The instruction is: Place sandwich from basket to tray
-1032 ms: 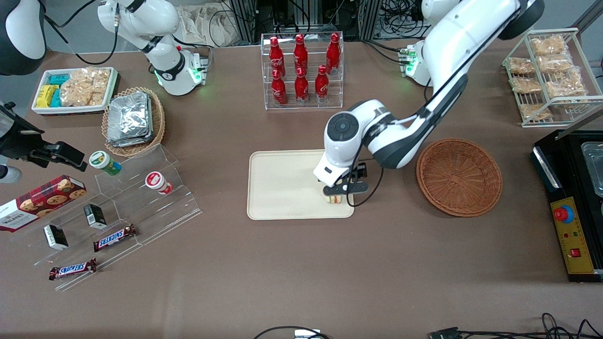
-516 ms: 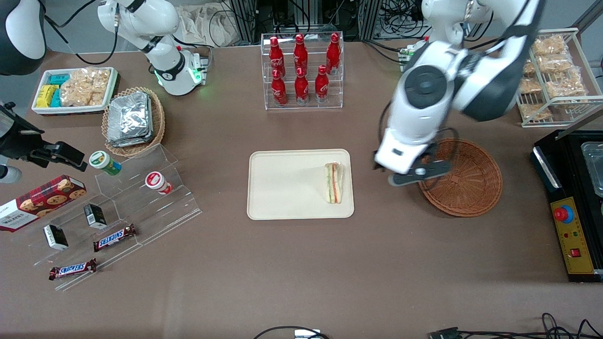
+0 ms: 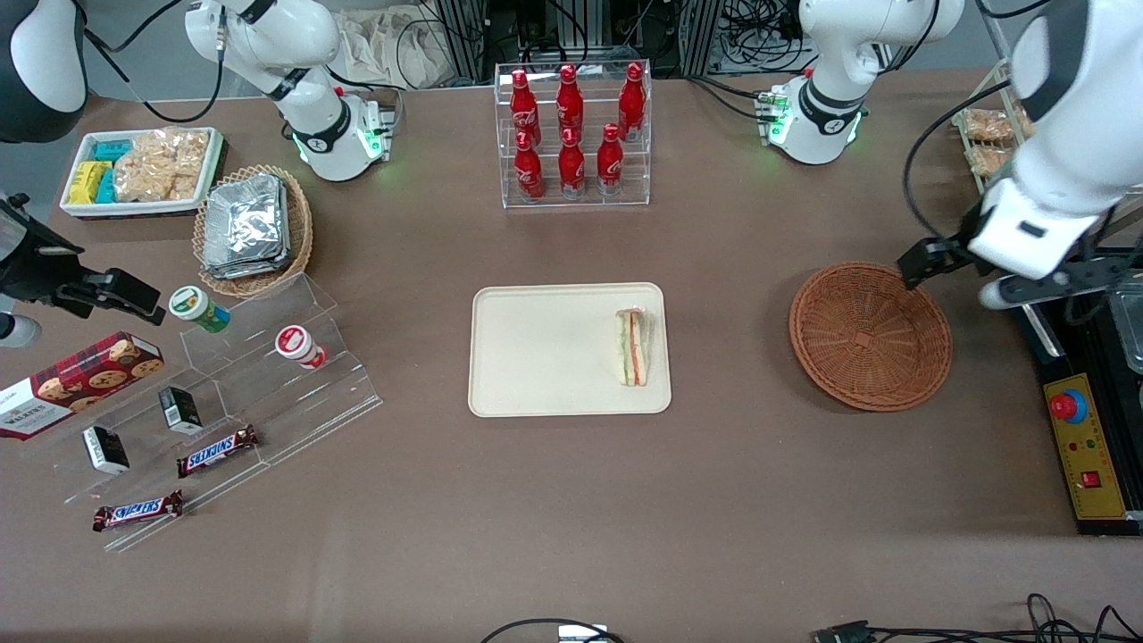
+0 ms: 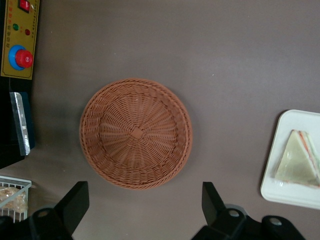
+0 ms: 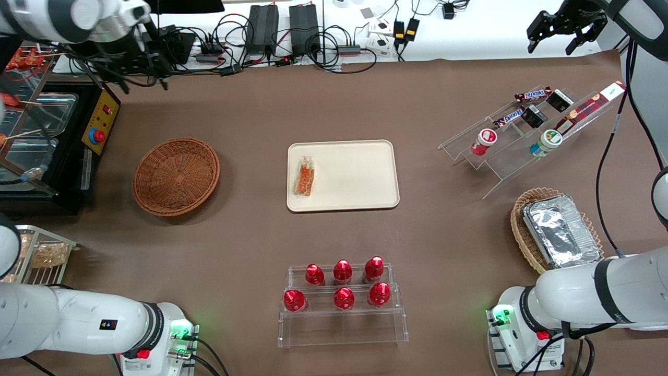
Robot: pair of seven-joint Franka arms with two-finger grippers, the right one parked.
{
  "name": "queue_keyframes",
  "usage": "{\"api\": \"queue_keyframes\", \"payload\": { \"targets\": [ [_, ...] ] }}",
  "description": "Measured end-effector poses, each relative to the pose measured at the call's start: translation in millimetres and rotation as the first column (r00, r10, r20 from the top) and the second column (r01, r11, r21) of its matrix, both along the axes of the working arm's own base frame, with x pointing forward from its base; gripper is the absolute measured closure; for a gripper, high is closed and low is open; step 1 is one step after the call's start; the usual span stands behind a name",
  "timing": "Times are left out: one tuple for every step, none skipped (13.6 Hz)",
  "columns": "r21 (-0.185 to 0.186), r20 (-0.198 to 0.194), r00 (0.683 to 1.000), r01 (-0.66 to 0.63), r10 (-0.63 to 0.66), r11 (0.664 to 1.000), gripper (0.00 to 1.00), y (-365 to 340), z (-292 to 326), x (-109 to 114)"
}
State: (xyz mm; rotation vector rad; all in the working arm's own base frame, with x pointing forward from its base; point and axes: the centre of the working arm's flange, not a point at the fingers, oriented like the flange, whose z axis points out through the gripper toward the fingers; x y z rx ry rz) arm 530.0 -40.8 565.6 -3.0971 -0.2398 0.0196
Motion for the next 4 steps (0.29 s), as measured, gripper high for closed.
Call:
{"api": "queue_keyframes", "payload": {
  "targets": [
    [-0.009, 0.004, 1.000, 0.013, -0.013, 1.000, 0.00, 15, 3, -2],
    [-0.013, 0.009, 1.000, 0.030, -0.030, 0.999, 0.00, 23, 5, -3],
    [-0.016, 0.012, 0.999, 0.044, -0.044, 0.999, 0.00, 25, 6, -2],
    [-0.017, 0.014, 0.999, 0.049, -0.049, 0.999, 0.00, 24, 6, -2]
  ]
}}
